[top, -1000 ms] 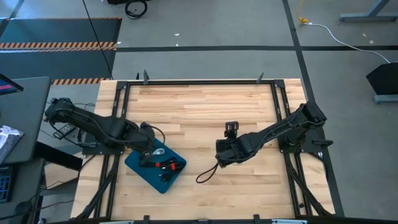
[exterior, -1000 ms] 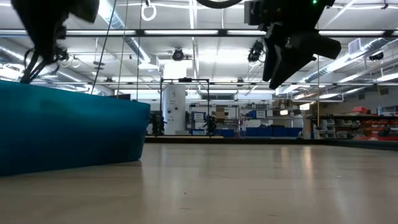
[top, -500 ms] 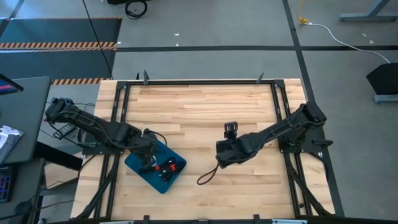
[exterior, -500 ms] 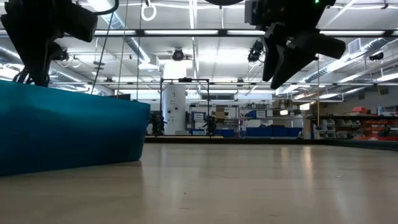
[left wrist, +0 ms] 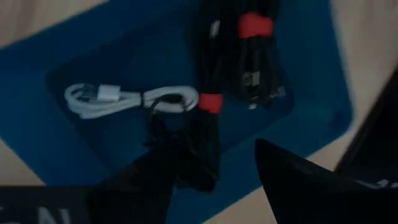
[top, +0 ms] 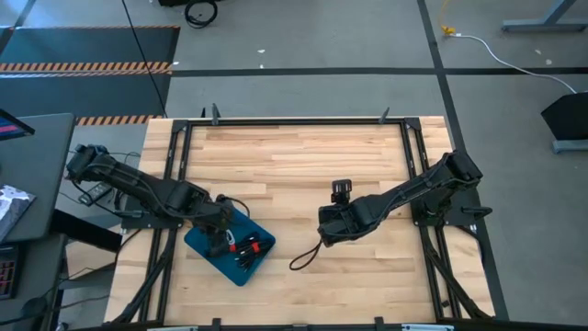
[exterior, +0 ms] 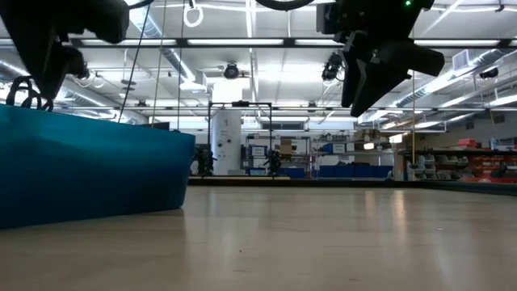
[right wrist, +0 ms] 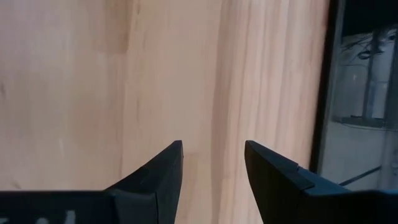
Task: Pick and place USB-C Cables
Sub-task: Put the black charger cable into the blue bin, then move the blue bin to the center of the table
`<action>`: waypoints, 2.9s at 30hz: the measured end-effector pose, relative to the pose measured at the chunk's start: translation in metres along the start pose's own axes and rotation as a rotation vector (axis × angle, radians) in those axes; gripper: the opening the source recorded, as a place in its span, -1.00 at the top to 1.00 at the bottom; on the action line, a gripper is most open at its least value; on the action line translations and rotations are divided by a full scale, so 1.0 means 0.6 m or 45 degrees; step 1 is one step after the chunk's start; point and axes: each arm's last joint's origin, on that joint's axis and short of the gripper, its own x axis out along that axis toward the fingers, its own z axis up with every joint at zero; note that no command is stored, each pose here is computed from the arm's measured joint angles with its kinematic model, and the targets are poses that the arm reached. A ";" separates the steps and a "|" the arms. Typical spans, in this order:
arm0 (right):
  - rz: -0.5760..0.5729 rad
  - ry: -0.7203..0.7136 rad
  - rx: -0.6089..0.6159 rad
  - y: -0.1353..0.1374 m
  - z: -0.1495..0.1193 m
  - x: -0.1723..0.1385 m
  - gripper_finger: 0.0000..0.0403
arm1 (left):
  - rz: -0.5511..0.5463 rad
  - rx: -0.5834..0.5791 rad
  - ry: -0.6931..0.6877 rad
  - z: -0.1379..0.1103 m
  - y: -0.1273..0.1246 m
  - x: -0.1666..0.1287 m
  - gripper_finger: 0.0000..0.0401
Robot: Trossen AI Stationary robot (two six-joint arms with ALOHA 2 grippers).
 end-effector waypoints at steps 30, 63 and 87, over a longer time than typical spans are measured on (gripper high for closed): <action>0.415 -0.322 0.149 0.045 0.043 -0.029 0.11 | 0.032 0.058 -0.100 0.005 -0.029 -0.068 -0.05; 0.679 -0.390 0.391 -0.013 0.282 0.098 0.20 | 0.351 0.604 -0.568 -0.104 -0.081 -0.085 0.26; 0.714 -0.194 0.608 -0.021 0.270 0.133 0.19 | 0.846 0.755 -1.407 -0.054 -0.125 -0.173 0.29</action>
